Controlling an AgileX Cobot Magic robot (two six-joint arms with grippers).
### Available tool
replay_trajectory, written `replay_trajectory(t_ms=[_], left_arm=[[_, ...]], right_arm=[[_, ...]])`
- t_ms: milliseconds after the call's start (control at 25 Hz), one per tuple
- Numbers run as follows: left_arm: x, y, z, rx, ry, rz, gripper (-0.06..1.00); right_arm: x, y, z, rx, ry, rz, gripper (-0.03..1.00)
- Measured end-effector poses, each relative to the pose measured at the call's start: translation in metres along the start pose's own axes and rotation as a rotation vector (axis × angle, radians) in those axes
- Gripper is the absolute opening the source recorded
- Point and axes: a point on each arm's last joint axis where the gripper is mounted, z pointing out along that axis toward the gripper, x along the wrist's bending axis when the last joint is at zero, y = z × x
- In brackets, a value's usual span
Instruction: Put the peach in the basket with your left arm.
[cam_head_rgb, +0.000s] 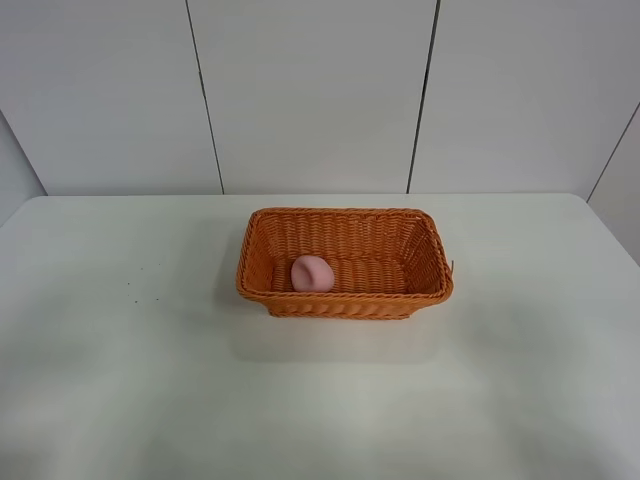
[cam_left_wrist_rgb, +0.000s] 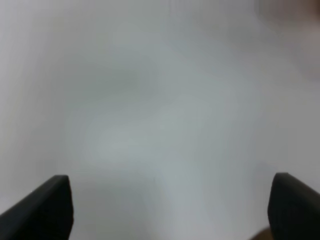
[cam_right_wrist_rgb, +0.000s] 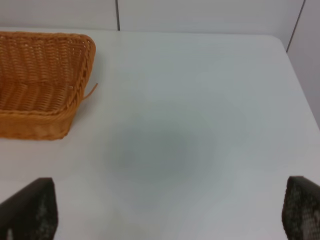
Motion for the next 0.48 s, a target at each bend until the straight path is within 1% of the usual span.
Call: replay_trajectory(t_ms=[80,120,480], left_arm=[[-0.0003,-0.0069,-0.0078,-0.070,0.001,0.003,0.81],[-0.0004,-0.0087,-0.0096,-0.088,0.001,0.003,0.81],[-0.0005,-0.0095,-0.0104,-0.095,0.001,0.003,0.81]], right_arm=[[0.0000,0.0000,0.0000,0.000,0.000,0.000,0.69],[0.0000,0.0000,0.0000,0.000,0.000,0.000,0.69],[0.0000,0.0000,0.0000,0.000,0.000,0.000,0.69]])
